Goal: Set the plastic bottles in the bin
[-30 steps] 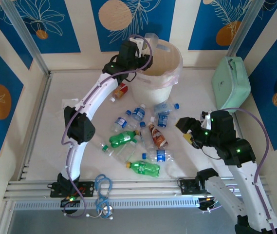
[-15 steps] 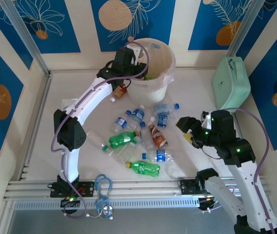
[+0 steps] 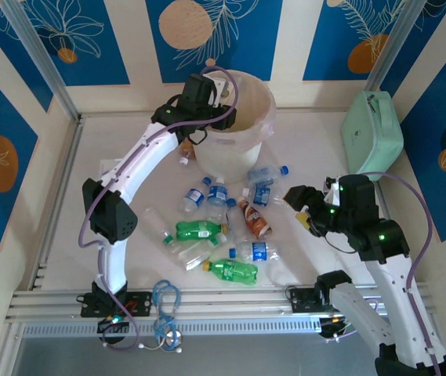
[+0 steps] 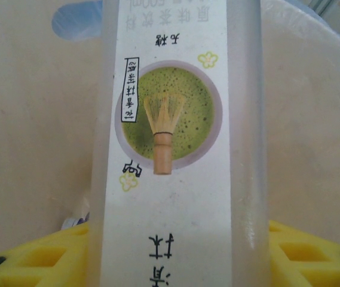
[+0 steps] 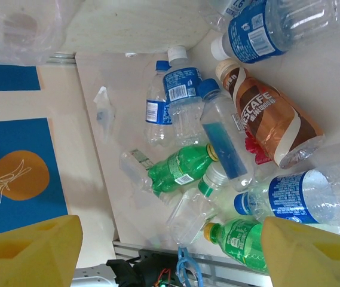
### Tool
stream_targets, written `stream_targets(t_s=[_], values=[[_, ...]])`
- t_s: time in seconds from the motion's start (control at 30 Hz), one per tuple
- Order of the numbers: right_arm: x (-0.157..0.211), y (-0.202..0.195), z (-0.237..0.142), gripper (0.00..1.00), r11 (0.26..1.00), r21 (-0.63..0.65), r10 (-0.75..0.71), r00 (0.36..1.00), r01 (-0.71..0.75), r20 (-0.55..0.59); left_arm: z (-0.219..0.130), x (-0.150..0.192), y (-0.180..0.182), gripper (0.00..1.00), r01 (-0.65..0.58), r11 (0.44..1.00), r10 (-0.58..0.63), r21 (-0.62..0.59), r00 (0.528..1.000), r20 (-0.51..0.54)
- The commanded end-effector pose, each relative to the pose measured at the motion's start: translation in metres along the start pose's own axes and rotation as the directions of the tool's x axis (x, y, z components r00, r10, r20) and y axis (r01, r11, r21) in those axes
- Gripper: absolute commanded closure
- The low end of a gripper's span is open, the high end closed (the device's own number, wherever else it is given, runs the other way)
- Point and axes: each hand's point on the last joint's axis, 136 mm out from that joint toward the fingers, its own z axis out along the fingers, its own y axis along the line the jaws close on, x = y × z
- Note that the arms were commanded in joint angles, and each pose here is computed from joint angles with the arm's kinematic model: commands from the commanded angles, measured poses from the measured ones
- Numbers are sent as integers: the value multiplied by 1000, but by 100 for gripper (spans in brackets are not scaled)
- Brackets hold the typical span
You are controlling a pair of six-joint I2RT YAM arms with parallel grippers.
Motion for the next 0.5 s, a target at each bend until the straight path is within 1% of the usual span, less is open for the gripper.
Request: stream_targets(t_s=[0.0,0.07,0.13,0.17,0.3,0.33,0.47], values=[[-1,11,-6,22,999,-31,-25,1000,25,-1,-10,13,-13,56,13,999,-10,34,997,-70],[-1,11,-6,22,999,-31,-25,1000,25,-1,-11,19,-14,56,17,999,-14,34,996,-93],[-2,11,-6,21,999,-33,-24,1000,24,0,-12,23,-17,53,13,999,-9,39,994,-105],[-2,11,-6,22,999,-34,-24,1000,24,1,-12,24,-18,50,13,999,-8,41,994,-108],[-2,12,-6,21,999,-37,-23,1000,23,0,-14,21,-21,28,16,999,-11,51,995,-99],[-2,12,-7,21,999,-37,-23,1000,23,1,-15,18,-23,25,18,998,-13,55,996,-91],[-2,12,-7,21,999,-35,-25,1000,25,1,-27,-4,-30,17,31,996,-28,79,999,-28]])
